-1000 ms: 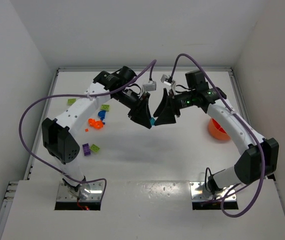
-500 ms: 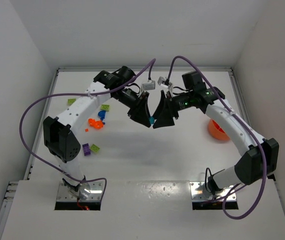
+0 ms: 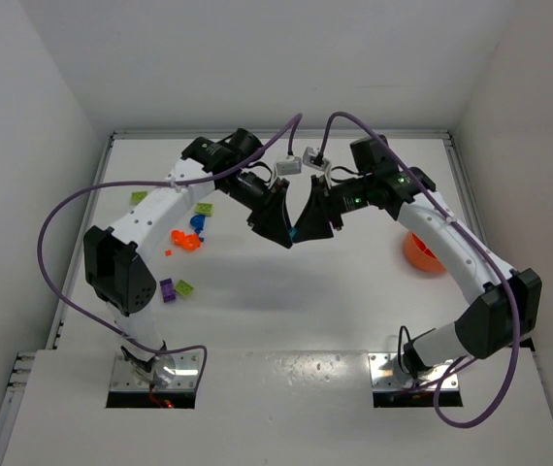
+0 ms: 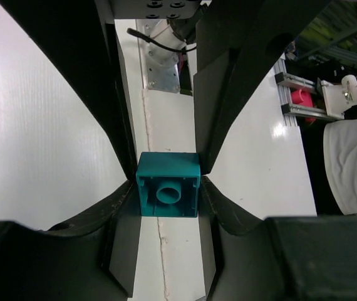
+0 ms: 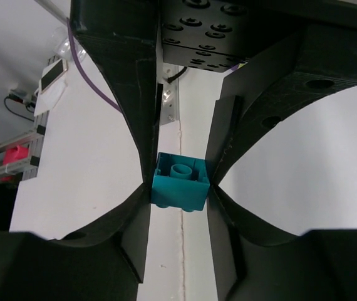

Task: Sort the legos into containers by color

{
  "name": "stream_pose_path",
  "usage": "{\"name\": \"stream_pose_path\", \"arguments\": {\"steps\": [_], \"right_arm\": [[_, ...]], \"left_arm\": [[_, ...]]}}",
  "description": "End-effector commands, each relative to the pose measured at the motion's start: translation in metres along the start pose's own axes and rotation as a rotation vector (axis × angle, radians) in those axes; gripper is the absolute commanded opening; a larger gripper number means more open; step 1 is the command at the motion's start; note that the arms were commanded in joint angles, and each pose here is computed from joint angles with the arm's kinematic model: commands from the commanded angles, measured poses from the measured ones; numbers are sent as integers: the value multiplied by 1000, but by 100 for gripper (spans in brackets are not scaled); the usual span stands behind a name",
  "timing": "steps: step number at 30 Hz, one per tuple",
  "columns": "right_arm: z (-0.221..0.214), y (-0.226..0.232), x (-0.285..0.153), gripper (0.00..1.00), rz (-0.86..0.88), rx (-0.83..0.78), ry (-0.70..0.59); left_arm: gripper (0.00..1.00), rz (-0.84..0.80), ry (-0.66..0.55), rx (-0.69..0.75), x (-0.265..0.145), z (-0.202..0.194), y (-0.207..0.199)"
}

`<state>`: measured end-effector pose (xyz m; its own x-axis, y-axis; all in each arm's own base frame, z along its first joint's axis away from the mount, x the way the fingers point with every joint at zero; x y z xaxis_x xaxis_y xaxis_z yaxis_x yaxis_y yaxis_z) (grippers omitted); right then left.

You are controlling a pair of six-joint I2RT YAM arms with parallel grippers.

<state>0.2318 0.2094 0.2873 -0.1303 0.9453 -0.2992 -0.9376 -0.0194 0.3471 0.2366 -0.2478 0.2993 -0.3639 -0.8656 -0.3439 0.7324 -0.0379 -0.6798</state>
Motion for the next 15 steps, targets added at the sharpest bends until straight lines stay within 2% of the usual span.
{"name": "stream_pose_path", "arguments": {"steps": [1, 5, 7, 8, 12, 13, 15], "right_arm": [[19, 7, 3, 37, 34, -82, -26], [19, 6, 3, 26, 26, -82, -22], [19, 6, 3, 21, 26, -82, -22], [18, 5, 3, 16, 14, -82, -18], [15, -1, -8, 5, -65, -69, -1], [16, 3, -13, 4, -93, -116, 8], [5, -1, -22, 2, -165, -96, 45]], "left_arm": [[0, 6, -20, 44, -3, 4, 3], [13, 13, -14, 35, -2, 2, 5], [28, 23, -14, 45, -2, 3, 7], [37, 44, -11, 32, -3, 1, 6], [51, 74, -4, 4, -4, -3, 6], [58, 91, -12, 8, -8, -2, 9], [68, 100, -18, -18, -12, -9, 7]]}}
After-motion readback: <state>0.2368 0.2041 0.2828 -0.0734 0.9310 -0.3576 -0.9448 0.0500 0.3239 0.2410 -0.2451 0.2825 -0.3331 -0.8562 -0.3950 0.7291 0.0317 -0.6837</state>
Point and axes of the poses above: each gripper's point midway between its finger pads, its own x axis out along the fingers, its own y axis along the line the jaws close on, z = x × y, the point moved 7 cm from there along -x, back along the fingers, and after that the axes turned 9 degrees about -x, right-handed, at the moved point
